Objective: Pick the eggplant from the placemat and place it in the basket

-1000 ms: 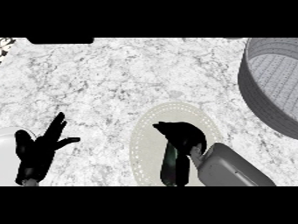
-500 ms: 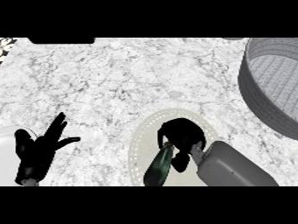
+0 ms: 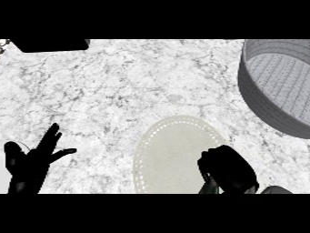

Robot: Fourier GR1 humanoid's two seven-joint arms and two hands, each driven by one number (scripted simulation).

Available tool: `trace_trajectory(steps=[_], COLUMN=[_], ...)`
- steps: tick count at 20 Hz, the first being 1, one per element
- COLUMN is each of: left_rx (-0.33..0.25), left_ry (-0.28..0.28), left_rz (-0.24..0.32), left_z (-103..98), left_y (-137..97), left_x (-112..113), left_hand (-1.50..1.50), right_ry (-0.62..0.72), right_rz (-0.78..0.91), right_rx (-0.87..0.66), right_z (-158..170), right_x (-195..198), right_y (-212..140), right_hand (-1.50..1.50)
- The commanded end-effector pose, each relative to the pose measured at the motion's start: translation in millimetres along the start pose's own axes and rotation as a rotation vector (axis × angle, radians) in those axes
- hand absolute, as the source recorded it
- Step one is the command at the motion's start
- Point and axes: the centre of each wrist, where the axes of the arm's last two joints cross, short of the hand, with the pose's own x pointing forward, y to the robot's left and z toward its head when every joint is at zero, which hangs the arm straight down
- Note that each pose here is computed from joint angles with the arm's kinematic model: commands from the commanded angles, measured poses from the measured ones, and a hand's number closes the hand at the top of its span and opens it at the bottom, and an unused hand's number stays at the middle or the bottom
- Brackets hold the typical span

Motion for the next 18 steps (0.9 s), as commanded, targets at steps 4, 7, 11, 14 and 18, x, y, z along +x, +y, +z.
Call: trace_trajectory(steps=[4, 7, 11, 14, 18], left_rx=[0.025, 0.032, 0.052, 0.035, 0.026], left_ry=[0.156, 0.155, 0.137, 0.14, 0.136], left_rz=[-0.034, -0.023, -0.026, -0.03, -0.033], left_z=[8.4, 4.8, 12.2, 15.2, 19.9], left_y=[8.1, 13.8, 15.6, 11.0, 14.2], left_x=[-31.1, -25.7, -29.0, -31.7, -37.4], left_hand=[0.0, 0.0, 0.0, 0.0, 0.0], right_ry=[-0.003, -0.029, -0.163, -0.193, -0.162], right_rz=[0.061, -0.16, -0.644, -0.659, -0.736], right_rx=[-0.225, -0.344, -0.573, -0.745, -0.829], right_z=[68.5, 87.6, 97.7, 133.0, 168.2], right_x=[-23.5, -12.2, 14.7, 9.6, -1.5], right_y=[14.4, 0.0, -30.0, -58.7, -89.7], right_hand=[1.5, 1.5, 1.5, 1.5, 1.5])
